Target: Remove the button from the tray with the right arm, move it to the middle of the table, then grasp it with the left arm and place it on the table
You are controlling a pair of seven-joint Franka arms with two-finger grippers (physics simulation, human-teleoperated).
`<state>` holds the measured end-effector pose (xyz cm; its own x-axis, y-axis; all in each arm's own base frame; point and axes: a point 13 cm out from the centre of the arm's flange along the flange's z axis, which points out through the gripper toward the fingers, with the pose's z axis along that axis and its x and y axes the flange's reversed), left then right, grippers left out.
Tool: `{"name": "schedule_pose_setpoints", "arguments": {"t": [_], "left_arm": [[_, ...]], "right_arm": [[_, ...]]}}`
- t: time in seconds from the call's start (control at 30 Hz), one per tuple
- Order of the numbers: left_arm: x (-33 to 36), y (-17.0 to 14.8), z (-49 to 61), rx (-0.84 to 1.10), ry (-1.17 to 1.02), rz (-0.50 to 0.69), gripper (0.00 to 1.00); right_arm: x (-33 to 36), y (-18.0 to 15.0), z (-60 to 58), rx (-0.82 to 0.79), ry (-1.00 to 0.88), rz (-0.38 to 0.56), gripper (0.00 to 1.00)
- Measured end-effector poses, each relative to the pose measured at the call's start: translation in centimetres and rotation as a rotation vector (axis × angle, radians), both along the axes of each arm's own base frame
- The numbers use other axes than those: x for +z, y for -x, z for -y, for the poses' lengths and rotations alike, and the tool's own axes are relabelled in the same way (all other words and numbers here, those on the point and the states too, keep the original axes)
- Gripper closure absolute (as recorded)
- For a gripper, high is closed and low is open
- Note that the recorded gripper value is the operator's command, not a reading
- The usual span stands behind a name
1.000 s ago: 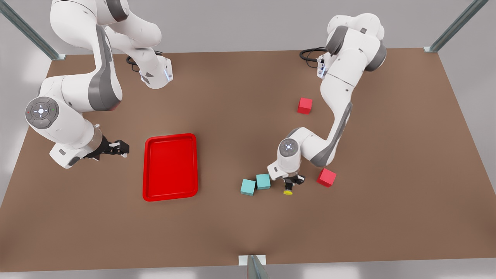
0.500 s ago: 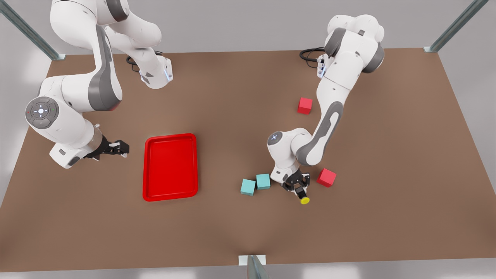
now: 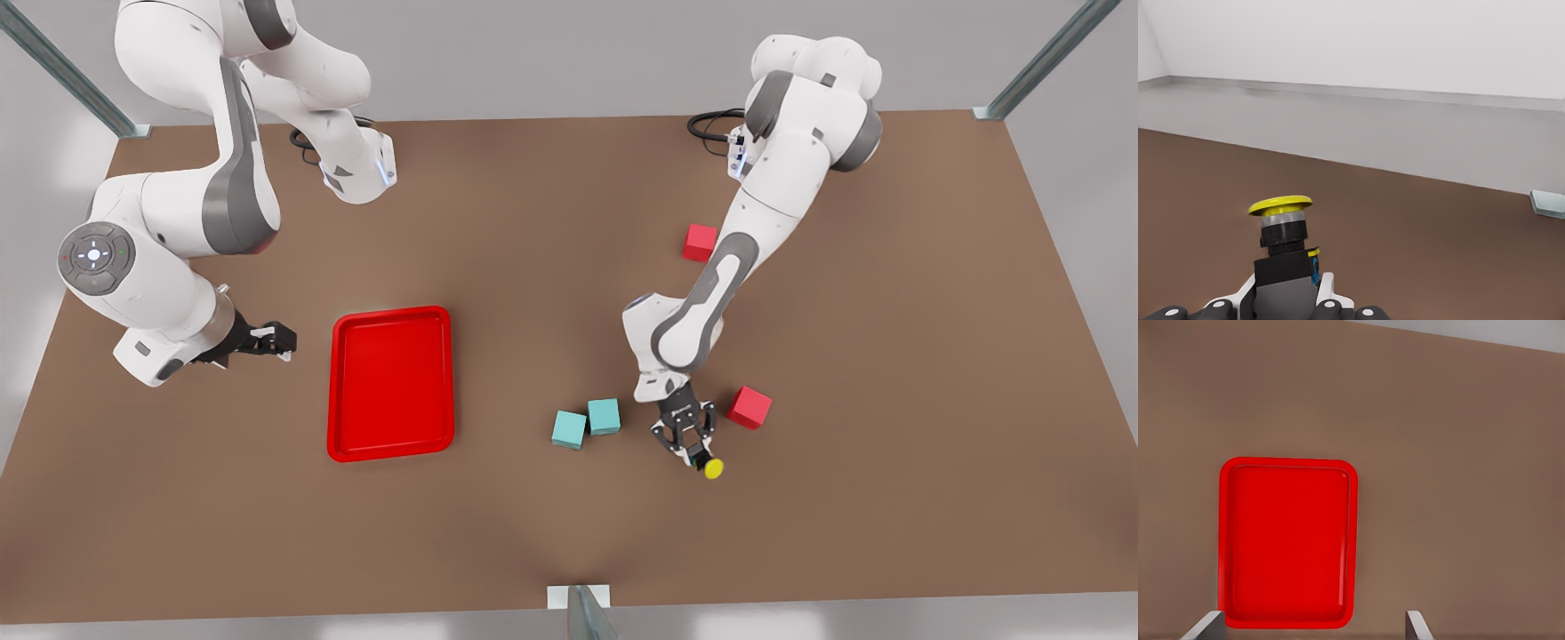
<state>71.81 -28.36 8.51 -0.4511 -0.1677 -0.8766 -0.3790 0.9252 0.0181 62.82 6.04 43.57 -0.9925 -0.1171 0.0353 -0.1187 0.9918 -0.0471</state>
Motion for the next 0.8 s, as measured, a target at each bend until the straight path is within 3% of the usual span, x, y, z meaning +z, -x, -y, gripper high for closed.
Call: {"name": "schedule_pose_setpoints", "arguments": {"t": [0.4,0.8], "left_arm": [[0.2,0.1,-1.3,-0.012,0.036,0.320,0.49],[0.6,-1.8,-2.5,-0.150,0.029,0.529,0.49]], "right_arm": [[0.0,0.0,0.0,0.000,0.000,0.000,0.00],[0.0,0.0,0.0,0.000,0.000,0.000,0.00]]}}
